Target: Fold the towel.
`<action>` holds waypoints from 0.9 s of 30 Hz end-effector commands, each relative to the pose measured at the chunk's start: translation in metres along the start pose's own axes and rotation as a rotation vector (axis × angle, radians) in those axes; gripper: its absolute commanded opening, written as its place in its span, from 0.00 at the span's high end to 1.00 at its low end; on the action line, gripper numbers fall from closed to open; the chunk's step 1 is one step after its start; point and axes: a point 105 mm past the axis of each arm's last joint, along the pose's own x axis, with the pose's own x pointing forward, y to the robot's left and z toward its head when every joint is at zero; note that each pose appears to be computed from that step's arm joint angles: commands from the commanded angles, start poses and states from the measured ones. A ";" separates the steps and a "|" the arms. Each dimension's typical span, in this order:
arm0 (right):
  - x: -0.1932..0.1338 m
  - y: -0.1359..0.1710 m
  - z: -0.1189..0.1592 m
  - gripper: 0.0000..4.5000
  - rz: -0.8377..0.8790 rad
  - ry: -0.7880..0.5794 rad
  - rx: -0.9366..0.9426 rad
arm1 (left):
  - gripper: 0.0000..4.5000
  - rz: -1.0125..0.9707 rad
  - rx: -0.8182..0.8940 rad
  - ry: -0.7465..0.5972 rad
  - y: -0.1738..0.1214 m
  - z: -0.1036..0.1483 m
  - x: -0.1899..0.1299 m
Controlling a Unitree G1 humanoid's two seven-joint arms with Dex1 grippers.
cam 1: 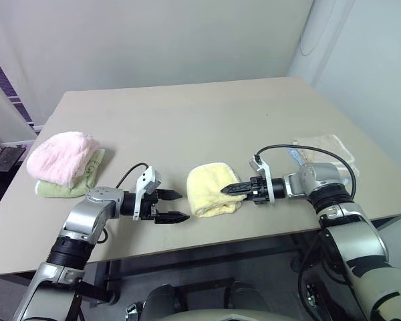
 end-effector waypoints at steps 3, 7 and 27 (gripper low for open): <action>0.000 0.010 0.009 0.81 0.039 -0.065 0.002 | 0.00 -0.002 0.035 -0.005 0.003 0.007 -0.004; -0.002 0.021 0.009 1.00 0.096 -0.104 0.009 | 0.00 0.013 0.068 -0.008 0.006 0.009 -0.006; -0.176 0.054 0.081 1.00 0.065 -1.168 -0.080 | 0.00 0.014 0.202 -0.136 0.011 0.026 0.005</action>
